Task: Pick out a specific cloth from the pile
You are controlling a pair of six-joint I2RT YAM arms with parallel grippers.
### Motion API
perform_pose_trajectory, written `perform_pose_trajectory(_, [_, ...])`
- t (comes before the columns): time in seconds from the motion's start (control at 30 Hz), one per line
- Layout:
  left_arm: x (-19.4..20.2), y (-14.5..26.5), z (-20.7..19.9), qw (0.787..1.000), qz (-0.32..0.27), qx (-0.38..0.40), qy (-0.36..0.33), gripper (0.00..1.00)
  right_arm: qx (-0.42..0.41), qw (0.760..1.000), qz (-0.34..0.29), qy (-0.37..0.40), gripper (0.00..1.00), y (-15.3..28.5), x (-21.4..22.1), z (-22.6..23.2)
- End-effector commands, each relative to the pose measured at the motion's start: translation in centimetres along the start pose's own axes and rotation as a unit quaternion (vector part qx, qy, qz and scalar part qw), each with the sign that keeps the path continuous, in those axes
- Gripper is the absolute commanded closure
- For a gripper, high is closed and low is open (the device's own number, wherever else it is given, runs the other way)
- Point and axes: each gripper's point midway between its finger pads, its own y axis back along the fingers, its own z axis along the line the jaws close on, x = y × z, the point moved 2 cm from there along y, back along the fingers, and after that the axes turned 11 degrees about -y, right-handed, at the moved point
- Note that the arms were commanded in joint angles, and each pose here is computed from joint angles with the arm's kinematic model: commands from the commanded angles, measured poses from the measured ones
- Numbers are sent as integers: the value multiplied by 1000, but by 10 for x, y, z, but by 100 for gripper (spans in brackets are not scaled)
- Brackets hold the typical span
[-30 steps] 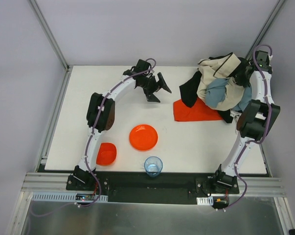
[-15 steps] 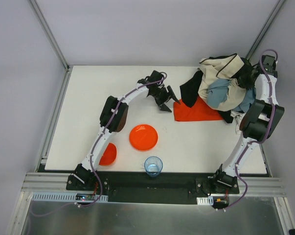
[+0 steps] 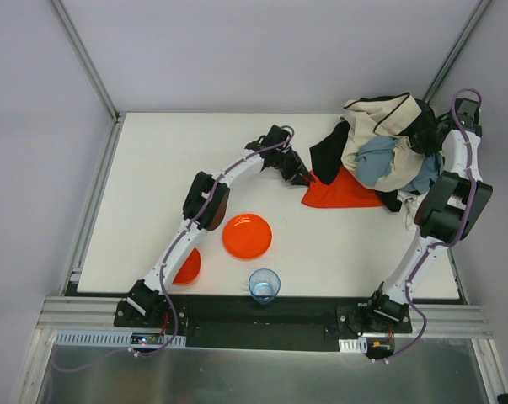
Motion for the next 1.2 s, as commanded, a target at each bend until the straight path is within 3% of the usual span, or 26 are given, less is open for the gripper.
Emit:
perform_pose_trajectory(0.0, [2,-4,-16,999,3,32,-20,81,38,999,-17,-12,99,-7,-17,-27])
perform_pose_trajectory(0.1, [3,3,-23,998,4,43,-38,99,35,999,-12,-14,99,-8,-16,-26])
perform_pose_trajectory(0.13, [3,8,-25,998,2,44,-45,100,33,999,-11,-15,99,-7,-16,-26])
perform_pose_trajectory(0.43, [-2,90,-41,990,-45,45,-123,100,2,1000,-10,-19,99,-1,-26,-8])
perform_pose_trajectory(0.73, [0,195,-56,972,-137,34,-189,100,-32,999,-21,-32,99,19,-42,10])
perform_pose_trajectory(1.17, [-10,324,-111,914,-308,36,-262,100,-61,996,-32,-51,99,40,-61,20])
